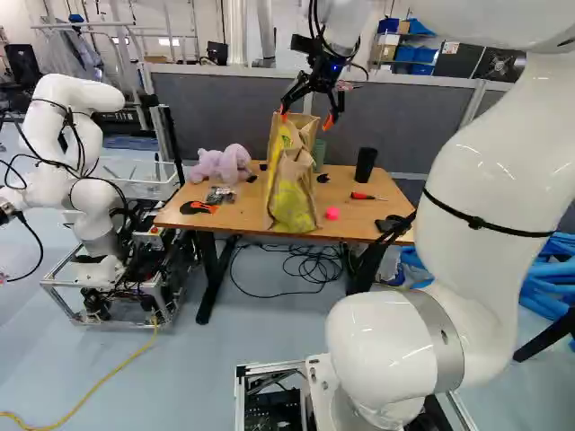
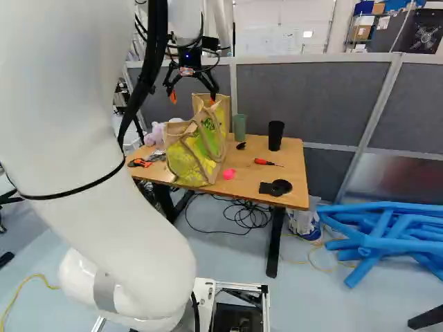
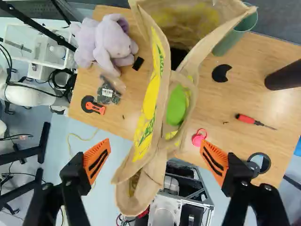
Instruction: Pick up the bag on the ground and place it on the table
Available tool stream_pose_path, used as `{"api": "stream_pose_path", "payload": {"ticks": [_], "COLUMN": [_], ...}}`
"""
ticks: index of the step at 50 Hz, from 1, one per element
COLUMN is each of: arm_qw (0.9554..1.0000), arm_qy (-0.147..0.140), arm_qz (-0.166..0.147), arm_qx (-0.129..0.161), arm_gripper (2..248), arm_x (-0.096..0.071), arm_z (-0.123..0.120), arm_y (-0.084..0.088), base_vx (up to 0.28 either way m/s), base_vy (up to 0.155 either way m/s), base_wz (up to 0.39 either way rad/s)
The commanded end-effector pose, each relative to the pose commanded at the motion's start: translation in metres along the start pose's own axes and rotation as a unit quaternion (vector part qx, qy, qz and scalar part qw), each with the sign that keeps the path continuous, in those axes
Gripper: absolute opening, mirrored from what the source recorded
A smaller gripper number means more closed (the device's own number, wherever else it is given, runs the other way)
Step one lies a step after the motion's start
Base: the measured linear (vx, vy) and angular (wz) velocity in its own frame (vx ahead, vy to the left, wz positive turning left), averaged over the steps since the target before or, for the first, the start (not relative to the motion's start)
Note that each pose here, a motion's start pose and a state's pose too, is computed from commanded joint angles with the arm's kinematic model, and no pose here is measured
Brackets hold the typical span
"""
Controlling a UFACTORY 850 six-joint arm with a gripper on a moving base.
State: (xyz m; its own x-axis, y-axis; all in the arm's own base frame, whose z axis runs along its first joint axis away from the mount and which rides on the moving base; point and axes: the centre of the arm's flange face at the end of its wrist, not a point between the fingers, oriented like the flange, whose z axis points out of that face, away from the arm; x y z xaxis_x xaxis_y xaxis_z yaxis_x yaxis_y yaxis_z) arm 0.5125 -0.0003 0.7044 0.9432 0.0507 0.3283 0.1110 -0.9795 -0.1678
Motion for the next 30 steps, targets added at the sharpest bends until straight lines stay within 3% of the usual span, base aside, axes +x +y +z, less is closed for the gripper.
{"api": "stream_pose_path", "payload": {"ticks": [30], "arm_qw": [1.0000], "arm_qy": [0.000], "arm_qz": [0.000], "arm_qx": [0.000], "arm_gripper": [247], "arm_x": [0.0000], "arm_z": [0.0000], "arm_y": [0.0000], "base_vx": [-0.148], "base_vy": [-0.003], "base_wz": [0.001]}}
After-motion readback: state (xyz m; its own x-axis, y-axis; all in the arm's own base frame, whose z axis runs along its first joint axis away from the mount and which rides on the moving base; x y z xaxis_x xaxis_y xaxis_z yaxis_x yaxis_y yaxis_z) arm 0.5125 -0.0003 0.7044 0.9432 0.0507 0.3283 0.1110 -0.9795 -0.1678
